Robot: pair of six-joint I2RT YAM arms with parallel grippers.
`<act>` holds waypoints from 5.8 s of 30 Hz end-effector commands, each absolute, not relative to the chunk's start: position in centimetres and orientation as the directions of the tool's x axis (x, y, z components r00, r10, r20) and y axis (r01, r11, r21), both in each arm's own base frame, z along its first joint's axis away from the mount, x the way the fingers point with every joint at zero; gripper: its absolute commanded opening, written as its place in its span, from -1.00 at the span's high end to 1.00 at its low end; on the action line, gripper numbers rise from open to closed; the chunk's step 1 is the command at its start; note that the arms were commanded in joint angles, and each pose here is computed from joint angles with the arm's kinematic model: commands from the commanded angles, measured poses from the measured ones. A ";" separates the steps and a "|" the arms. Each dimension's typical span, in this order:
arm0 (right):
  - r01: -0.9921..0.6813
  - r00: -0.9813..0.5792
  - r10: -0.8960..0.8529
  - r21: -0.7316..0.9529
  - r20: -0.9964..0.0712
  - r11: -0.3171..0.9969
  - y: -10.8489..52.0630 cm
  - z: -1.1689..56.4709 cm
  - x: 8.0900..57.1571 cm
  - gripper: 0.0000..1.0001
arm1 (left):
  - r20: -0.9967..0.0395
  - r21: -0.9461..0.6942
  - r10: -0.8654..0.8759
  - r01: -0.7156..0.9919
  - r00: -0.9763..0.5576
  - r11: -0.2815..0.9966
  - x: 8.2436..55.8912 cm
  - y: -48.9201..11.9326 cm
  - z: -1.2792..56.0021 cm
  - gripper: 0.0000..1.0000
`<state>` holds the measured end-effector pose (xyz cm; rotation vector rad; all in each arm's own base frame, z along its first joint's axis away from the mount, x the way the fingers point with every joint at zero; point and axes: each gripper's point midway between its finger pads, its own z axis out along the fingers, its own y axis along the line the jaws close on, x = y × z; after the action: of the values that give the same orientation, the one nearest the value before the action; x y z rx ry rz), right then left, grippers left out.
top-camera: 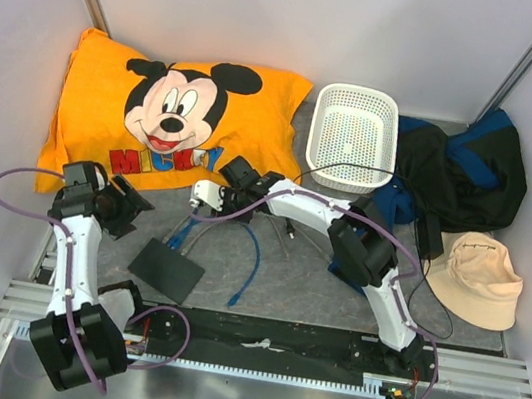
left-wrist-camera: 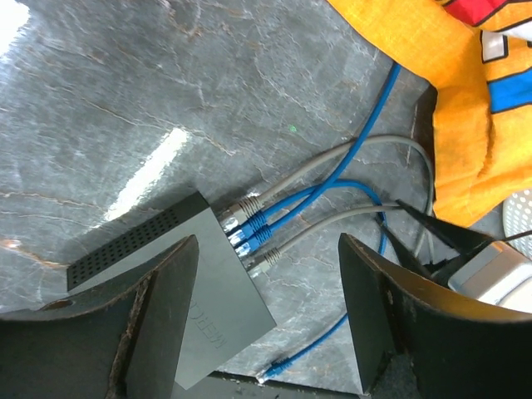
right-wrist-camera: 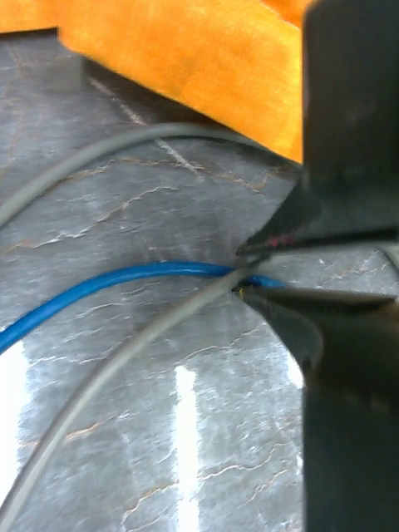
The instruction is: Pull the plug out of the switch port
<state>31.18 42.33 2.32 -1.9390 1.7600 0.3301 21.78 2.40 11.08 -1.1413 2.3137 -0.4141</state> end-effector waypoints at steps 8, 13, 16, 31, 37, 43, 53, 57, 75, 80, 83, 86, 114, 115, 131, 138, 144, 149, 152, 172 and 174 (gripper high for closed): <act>-0.840 -0.516 -0.817 -0.037 -0.256 0.542 25.0 -1.5 29.0 0.99 | -0.305 -0.586 -0.739 -0.493 -0.601 0.643 24.2 -0.2 11.2 -0.48; -0.785 -0.603 -0.758 0.015 -0.249 0.619 20.6 -0.6 27.3 0.99 | -0.331 -0.567 -0.674 -0.432 -0.661 0.702 24.1 -1.7 11.0 -0.50; -0.795 -0.604 -0.756 0.122 -0.254 0.594 21.3 0.3 25.1 0.78 | -0.325 -0.563 -0.634 -0.395 -0.702 0.726 24.1 -2.7 10.7 -0.50; -0.853 -0.517 -0.704 0.218 -0.488 0.475 32.1 9.5 29.3 -0.34 | -0.229 -0.605 -0.563 -0.337 -0.794 0.722 23.7 -6.5 9.2 -0.40; -0.867 -0.497 -0.733 0.285 -0.464 0.408 34.5 8.4 25.9 -0.19 | -0.130 -0.618 -0.575 -0.387 -0.807 0.684 22.9 -7.4 7.1 0.31; -0.859 -0.511 -0.763 0.209 -0.397 0.467 34.7 4.7 25.8 1.00 | -0.076 -0.611 -0.570 -0.414 -0.818 0.675 22.6 -8.0 6.1 0.96; -0.896 -0.443 -0.816 0.161 -0.371 0.413 36.8 2.8 24.0 1.00 | -0.017 -0.460 -0.614 -0.539 -0.789 0.706 21.6 -6.1 2.5 0.96; -0.906 -0.423 -0.828 0.182 -0.369 0.382 38.1 2.2 23.1 1.00 | -0.029 -0.473 -0.612 -0.529 -0.790 0.705 23.2 -6.0 2.2 0.96; -0.952 -0.262 -0.854 0.264 -0.450 0.153 47.6 3.2 15.1 0.97 | -0.215 -0.422 -0.479 -0.361 -0.851 0.832 27.9 -3.6 3.8 0.96; -0.973 -0.227 -0.848 0.147 -0.480 0.177 45.5 6.2 17.7 0.94 | -0.274 -0.402 -0.476 -0.350 -0.836 0.846 28.1 -3.0 5.6 0.97; -0.980 -0.198 -0.830 0.091 -0.522 0.177 43.8 9.9 19.4 0.87 | -0.328 -0.372 -0.467 -0.342 -0.821 0.863 28.5 -2.1 8.2 0.96; -0.975 -0.200 -0.790 0.039 -0.579 0.219 41.8 13.8 21.8 0.77 | -0.379 -0.357 -0.455 -0.326 -0.806 0.875 28.7 -1.6 11.1 0.96; -0.878 -0.458 -0.620 0.432 -0.637 0.204 41.8 9.7 32.4 -0.64 | -0.285 -0.637 -0.364 -0.108 -0.887 0.763 26.5 -8.9 7.8 -0.21; -0.872 -0.468 -0.626 0.443 -0.624 0.209 41.9 8.8 32.5 -0.64 | -0.270 -0.647 -0.367 -0.115 -0.890 0.754 26.3 -9.1 7.6 -0.13; -0.829 -0.515 -0.605 0.533 -0.607 0.171 44.5 5.4 33.4 -0.52 | -0.172 -0.546 -0.423 -0.271 -0.890 0.793 24.9 -7.2 2.6 0.89; -0.797 -0.557 -0.599 0.574 -0.575 0.189 44.6 4.2 32.7 -0.44 | -0.156 -0.516 -0.429 -0.297 -0.890 0.803 24.9 -6.8 1.9 0.96; -0.780 -0.578 -0.596 0.592 -0.557 0.203 45.3 3.3 32.3 -0.36 | -0.156 -0.511 -0.437 -0.306 -0.886 0.803 25.0 -6.6 1.8 0.97; -0.771 -0.580 -0.613 0.604 -0.537 0.201 45.4 2.4 31.3 -0.25 | -0.158 -0.509 -0.439 -0.308 -0.885 0.804 24.8 -6.6 1.7 0.96; -0.769 -0.580 -0.618 0.607 -0.531 0.200 45.5 2.2 30.9 -0.20 | -0.158 -0.510 -0.440 -0.308 -0.884 0.803 24.8 -6.6 1.8 0.97; -0.726 -0.609 -0.627 0.659 -0.485 0.196 45.4 1.0 29.9 0.06 | -0.165 -0.515 -0.434 -0.298 -0.886 0.804 24.7 -6.7 1.8 0.97; -0.725 -0.609 -0.629 0.661 -0.483 0.195 45.4 0.9 29.8 0.07 | -0.166 -0.514 -0.433 -0.297 -0.886 0.805 24.6 -6.7 1.8 0.96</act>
<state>30.56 45.46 3.05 -1.3228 2.2994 1.3849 24.99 -8.22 3.50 -0.5308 2.6889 -0.8459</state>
